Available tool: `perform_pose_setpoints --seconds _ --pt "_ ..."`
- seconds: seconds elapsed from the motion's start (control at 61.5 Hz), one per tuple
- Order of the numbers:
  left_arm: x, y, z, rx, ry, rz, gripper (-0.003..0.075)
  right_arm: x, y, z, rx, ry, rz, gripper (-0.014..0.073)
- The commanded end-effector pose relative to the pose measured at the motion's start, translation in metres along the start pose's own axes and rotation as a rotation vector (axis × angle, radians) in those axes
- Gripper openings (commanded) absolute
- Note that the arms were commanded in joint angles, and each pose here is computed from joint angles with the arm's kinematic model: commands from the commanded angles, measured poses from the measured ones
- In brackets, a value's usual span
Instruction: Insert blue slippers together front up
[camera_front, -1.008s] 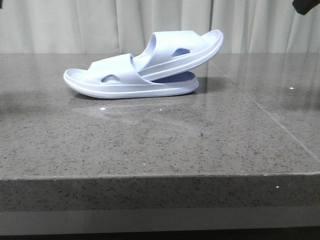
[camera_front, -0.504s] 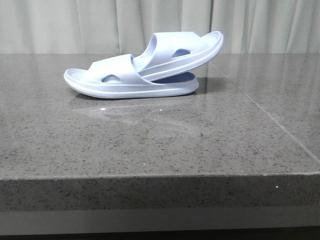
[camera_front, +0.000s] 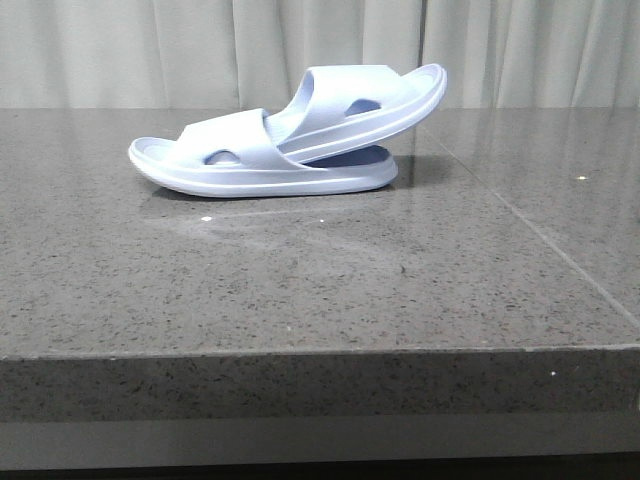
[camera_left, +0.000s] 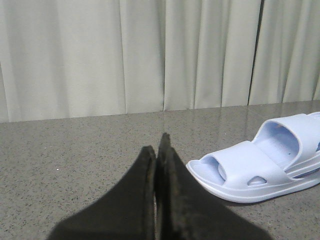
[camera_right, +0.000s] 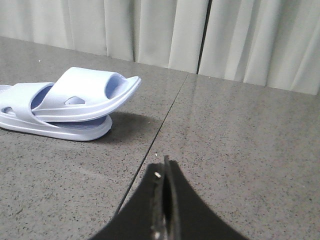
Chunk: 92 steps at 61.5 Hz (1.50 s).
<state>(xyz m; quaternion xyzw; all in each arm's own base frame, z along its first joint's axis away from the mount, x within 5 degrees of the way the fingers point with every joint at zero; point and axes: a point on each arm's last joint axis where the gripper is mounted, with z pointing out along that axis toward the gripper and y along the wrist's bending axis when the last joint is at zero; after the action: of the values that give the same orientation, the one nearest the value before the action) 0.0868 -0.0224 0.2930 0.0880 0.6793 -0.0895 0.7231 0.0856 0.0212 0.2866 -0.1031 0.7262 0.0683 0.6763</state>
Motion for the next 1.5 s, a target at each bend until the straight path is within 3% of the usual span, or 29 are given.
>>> perform_pose_setpoints --seconds 0.0,1.122,1.187,1.284,1.479 --pt "-0.011 0.002 0.0 -0.019 -0.049 -0.005 -0.002 -0.014 -0.002 -0.004 0.026 -0.109 -0.001 -0.0059" --pt "-0.008 0.002 0.0 -0.022 -0.041 -0.025 -0.002 -0.014 -0.002 -0.004 0.026 -0.11 -0.001 -0.0059" --pt "-0.005 0.002 0.0 -0.025 -0.035 -0.001 -0.002 -0.014 -0.002 -0.004 0.026 -0.11 -0.001 -0.0059" --pt "-0.004 -0.002 -0.004 0.022 -0.028 0.14 -0.002 -0.014 -0.002 -0.004 0.026 -0.11 -0.001 -0.0059" --pt "0.01 -0.001 -0.016 0.008 -0.036 0.133 -0.002 -0.014 -0.002 -0.004 0.026 -0.11 -0.001 -0.0059"
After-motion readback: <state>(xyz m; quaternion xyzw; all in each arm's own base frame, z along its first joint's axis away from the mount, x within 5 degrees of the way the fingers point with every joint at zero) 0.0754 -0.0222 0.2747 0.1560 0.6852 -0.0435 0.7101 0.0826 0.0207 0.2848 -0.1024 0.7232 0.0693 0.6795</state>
